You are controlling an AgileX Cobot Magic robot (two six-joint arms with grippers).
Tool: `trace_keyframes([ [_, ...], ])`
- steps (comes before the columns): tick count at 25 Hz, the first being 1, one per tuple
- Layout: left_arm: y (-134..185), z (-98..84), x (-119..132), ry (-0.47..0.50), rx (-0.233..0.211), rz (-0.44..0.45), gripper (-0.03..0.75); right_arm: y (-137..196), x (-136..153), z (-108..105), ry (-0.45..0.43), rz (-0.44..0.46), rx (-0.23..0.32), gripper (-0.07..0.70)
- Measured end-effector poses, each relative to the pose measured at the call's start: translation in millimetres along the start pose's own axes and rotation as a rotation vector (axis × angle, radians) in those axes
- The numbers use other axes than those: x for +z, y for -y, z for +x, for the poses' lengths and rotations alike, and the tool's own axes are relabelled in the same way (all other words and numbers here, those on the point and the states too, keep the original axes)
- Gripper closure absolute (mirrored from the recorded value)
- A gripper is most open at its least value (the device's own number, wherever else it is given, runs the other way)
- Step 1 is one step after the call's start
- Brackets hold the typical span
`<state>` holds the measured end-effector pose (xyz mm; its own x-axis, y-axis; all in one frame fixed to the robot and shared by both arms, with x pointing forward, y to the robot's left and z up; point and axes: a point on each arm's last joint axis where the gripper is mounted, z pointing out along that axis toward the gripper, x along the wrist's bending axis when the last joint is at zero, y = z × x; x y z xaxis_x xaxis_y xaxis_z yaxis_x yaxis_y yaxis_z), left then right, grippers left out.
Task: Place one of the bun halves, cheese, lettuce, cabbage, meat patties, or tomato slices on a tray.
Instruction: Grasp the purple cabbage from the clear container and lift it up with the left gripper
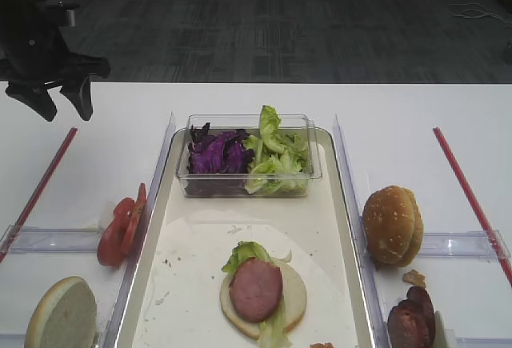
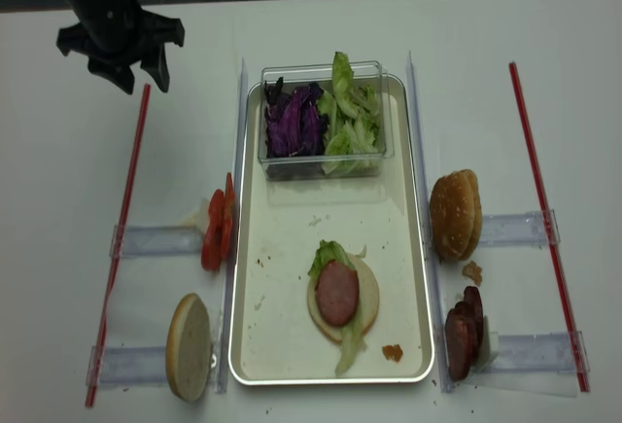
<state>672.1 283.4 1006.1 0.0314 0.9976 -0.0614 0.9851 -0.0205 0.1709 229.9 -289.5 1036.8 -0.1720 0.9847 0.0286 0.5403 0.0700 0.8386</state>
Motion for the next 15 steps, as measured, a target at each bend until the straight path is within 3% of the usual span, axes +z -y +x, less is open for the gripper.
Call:
trace_keyframes([
  [6,0,-11.4,0,0.005,-0.006,0.001,0.324,0,0,0,0.000,0.000,0.000,0.202],
  [15,-3,-57.0,-5,0.061,0.044,-0.012,0.324,0,0,0,0.000,0.000,0.000,0.204],
])
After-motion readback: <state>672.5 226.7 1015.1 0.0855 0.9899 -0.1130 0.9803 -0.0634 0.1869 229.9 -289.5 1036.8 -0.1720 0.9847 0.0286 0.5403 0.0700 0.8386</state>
